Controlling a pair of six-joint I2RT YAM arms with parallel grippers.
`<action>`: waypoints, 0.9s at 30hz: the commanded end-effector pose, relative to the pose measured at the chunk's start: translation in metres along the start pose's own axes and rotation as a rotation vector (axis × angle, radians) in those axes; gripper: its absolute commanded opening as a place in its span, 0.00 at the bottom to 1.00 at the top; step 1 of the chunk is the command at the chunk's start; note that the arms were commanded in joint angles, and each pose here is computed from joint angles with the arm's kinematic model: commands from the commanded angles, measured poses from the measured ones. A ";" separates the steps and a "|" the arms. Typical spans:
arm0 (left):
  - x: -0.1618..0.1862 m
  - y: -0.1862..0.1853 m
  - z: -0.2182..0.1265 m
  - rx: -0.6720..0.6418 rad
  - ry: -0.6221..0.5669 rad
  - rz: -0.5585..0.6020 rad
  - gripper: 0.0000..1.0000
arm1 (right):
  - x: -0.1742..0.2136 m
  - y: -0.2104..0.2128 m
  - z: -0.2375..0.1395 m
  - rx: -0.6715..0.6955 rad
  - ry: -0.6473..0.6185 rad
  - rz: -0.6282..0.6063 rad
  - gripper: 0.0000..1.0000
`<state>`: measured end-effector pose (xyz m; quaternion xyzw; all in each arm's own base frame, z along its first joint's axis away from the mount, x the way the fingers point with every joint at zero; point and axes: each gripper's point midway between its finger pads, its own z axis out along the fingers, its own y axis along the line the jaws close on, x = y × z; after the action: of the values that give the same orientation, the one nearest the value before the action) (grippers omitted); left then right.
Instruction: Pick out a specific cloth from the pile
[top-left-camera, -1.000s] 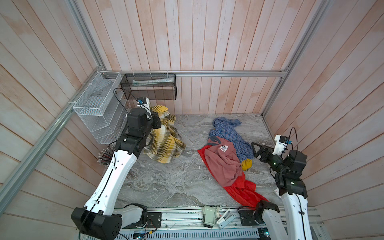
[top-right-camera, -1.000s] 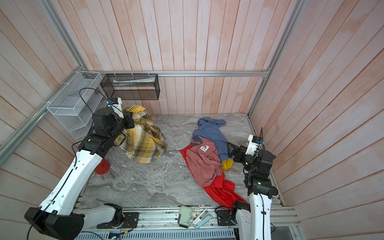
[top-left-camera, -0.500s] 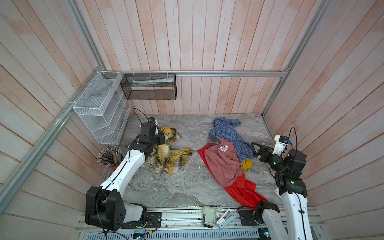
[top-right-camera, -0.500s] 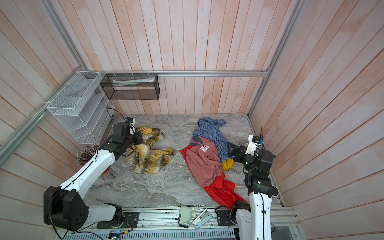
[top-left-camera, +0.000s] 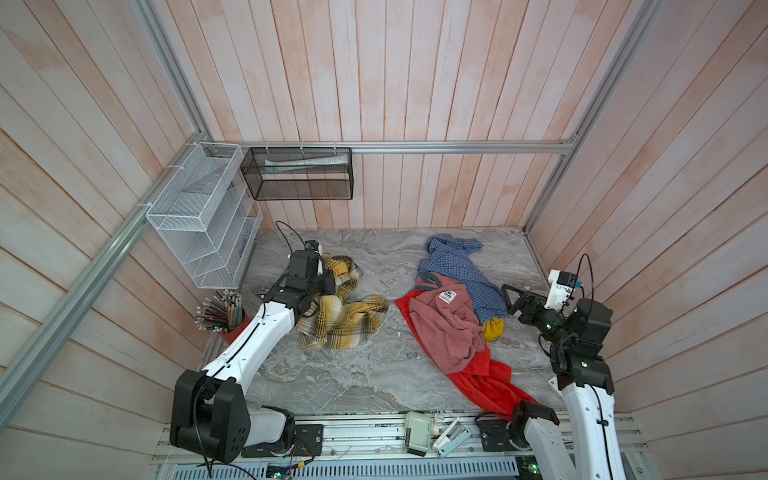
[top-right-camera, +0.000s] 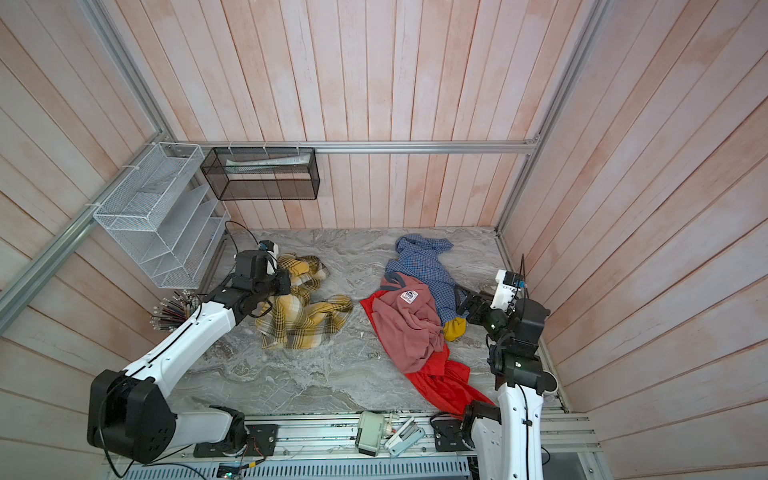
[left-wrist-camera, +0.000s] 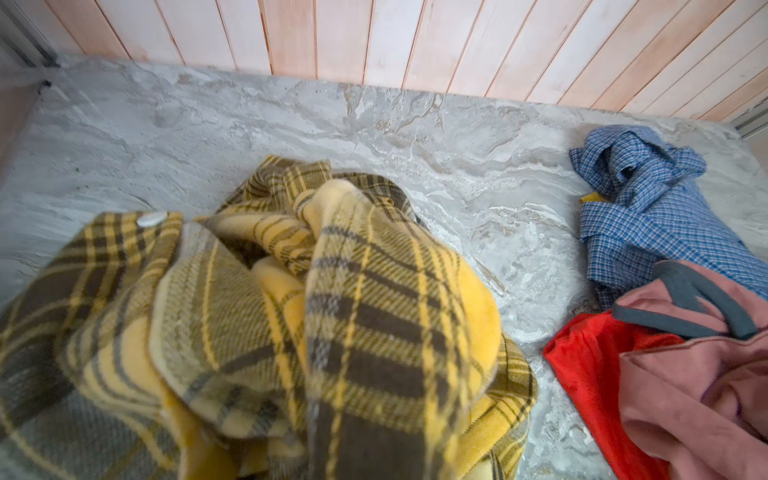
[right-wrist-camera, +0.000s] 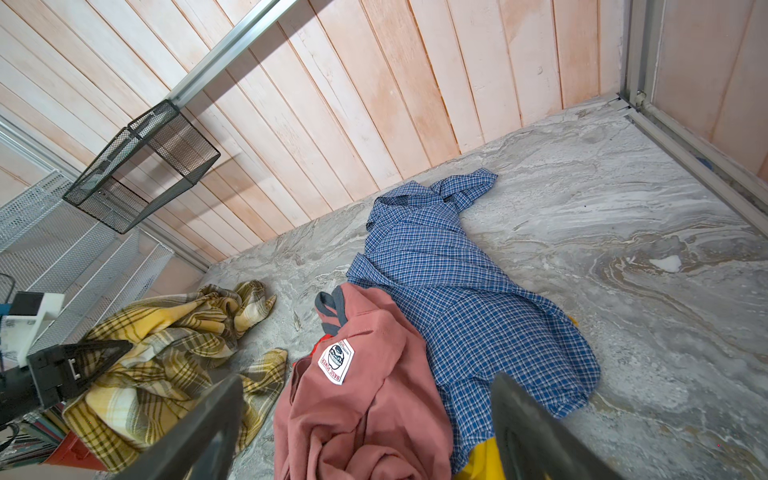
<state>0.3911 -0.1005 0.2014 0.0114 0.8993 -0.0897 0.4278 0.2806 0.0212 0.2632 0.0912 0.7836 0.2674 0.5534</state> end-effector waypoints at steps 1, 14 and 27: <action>-0.020 -0.025 -0.009 0.037 -0.044 0.112 0.03 | 0.003 0.000 0.002 -0.017 -0.001 0.010 0.93; 0.070 0.011 0.031 -0.205 0.237 0.095 0.12 | 0.004 -0.001 0.003 -0.013 0.008 0.003 0.93; 0.071 -0.117 0.013 0.176 0.114 0.404 0.14 | 0.013 -0.007 0.003 0.004 0.035 0.012 0.93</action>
<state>0.3438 -0.2035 0.1481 0.2074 0.9074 -0.0407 0.3632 0.2815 0.0214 0.2513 0.0964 0.7899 0.2705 0.5418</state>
